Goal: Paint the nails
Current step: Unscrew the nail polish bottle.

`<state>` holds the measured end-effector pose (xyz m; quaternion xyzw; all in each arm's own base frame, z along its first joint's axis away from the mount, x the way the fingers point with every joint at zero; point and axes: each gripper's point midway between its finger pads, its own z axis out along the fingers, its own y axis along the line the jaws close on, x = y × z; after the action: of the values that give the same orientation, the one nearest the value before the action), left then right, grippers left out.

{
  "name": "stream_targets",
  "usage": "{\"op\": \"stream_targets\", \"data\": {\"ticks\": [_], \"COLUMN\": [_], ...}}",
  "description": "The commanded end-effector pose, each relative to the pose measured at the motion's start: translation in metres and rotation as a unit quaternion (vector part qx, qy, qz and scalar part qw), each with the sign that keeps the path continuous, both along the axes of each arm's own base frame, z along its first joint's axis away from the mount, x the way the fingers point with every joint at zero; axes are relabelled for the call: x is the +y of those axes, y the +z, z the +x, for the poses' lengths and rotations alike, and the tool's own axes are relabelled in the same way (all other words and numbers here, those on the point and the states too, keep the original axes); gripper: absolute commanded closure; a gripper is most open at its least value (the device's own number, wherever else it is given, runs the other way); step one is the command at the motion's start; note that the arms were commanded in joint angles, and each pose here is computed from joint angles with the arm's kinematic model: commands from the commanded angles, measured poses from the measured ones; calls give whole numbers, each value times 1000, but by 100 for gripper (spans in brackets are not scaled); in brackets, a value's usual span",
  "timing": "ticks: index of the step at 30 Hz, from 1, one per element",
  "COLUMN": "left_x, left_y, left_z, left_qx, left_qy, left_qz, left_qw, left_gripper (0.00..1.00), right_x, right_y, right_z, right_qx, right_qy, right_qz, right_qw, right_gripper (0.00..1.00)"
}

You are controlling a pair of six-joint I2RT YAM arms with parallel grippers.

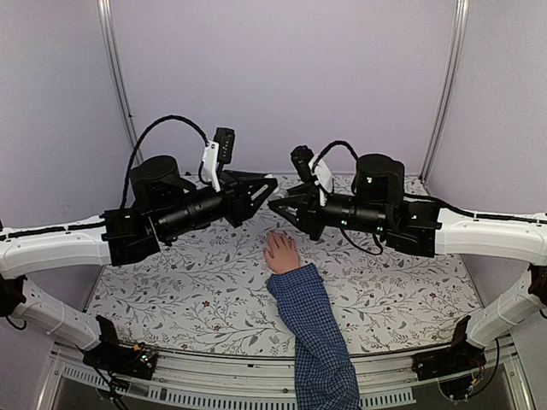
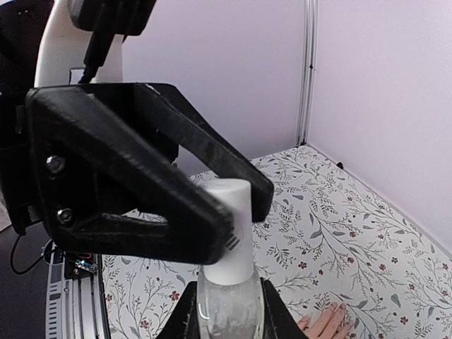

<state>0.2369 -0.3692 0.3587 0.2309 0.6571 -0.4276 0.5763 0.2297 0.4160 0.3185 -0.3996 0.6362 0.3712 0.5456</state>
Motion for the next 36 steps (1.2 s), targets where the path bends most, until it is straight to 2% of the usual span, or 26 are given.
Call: {"op": "stream_targets", "data": {"ticks": [1,5,11,16,19,26,31,36], "left_x": [26,51,57,44,43,36,30,18], "left_y": [23,45,48,36,35,23,21,17], "left_z": [0,-12,-40,-63,-73,-105,-121,-129], "left_qx": [-32,-68,-110,-123,-144,-210,-241,-246], "left_qy": [20,-4,-108,-189,-216,-294,-320,-341], "left_qz": [-11,-39,-22,-2,-3,16,14,18], "left_qw": [999,997,988,974,966,932,916,907], "left_gripper": [56,37,29,28,28,31,35,46], "right_x": [-7,-10,-8,-2,3,6,7,9], "right_y": [19,14,12,21,27,30,29,29], "right_z": [13,11,-5,-30,-59,-105,-122,-128], "right_qx": [-5,-3,-16,-22,-26,-17,-3,7], "right_qy": [-37,-38,8,80,167,309,366,392], "right_qz": [25,21,15,29,41,51,52,54], "right_qw": [999,999,1000,996,985,950,929,918], "right_gripper": [100,100,100,100,100,100,100,100]}}
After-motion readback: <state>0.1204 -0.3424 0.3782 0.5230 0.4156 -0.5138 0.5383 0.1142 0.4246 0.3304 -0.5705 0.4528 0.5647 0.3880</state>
